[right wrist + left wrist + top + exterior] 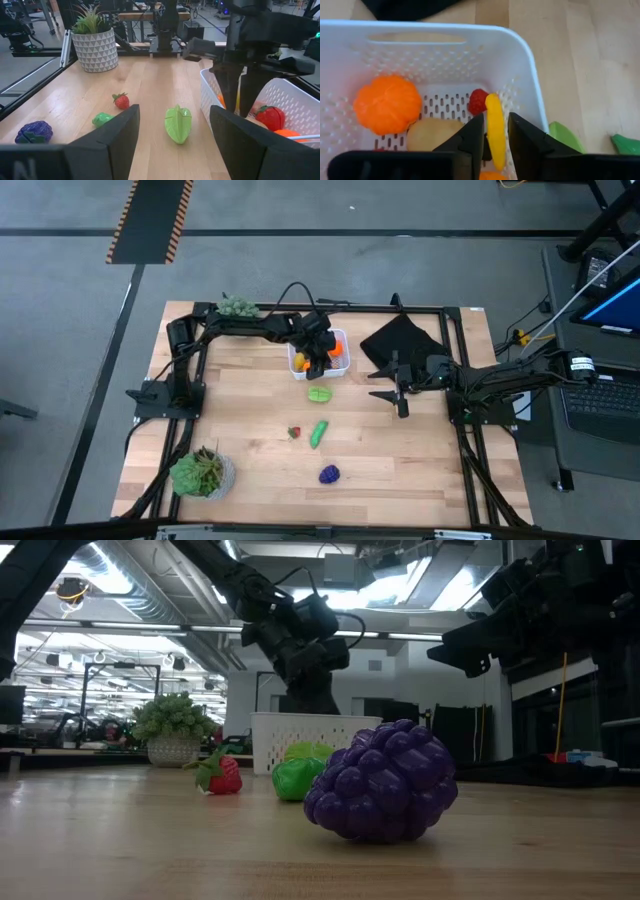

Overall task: Pick and placing Produce into tupperware
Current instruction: Put the star fruit into the white bin

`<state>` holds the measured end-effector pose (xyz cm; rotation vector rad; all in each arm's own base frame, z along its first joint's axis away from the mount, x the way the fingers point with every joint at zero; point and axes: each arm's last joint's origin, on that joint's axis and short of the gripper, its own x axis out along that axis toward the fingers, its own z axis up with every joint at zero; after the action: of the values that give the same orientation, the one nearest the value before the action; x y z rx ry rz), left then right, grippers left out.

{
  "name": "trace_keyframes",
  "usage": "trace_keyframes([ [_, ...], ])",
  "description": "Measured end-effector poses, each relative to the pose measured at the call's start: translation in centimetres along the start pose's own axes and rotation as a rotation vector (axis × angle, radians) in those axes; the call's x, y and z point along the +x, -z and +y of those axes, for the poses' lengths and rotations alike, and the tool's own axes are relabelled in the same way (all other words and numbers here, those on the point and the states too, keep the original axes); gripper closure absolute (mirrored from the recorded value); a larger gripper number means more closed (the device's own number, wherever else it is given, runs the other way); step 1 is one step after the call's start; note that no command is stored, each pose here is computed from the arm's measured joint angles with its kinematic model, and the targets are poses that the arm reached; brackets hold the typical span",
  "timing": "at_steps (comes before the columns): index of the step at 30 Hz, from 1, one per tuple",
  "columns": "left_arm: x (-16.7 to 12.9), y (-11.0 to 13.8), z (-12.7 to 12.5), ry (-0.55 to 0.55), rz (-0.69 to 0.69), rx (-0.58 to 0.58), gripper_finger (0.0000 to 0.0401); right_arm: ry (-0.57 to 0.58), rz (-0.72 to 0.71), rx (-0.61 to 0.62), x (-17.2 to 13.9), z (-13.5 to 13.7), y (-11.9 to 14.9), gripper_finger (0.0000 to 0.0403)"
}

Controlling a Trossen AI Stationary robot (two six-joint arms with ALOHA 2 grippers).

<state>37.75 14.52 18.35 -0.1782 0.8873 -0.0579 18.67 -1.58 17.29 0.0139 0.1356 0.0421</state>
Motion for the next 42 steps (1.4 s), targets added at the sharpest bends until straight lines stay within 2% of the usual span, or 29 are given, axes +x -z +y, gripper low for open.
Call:
trace_keyframes([
  [11, -0.1, 0.1, 0.3, -0.01, 0.006, 0.004, 0.026, 0.0, 0.0, 0.001, 0.0, 0.0, 0.0, 0.016],
  [15, -1.5, -0.4, -0.1, -0.02, -0.019, 0.031, 0.0247, 0.0, 0.0, 0.001, 0.0, 0.0, 0.0, 0.016],
  [32, -7.4, -1.5, -1.9, -0.039, -0.059, 0.069, 0.0238, -0.001, 0.008, 0.002, 0.0, 0.0, 0.1, 0.016],
  [42, -11.6, -2.0, -3.6, -0.055, -0.173, 0.199, 0.025, -0.001, 0.034, 0.007, 0.0, 0.0, 0.3, 0.016],
])
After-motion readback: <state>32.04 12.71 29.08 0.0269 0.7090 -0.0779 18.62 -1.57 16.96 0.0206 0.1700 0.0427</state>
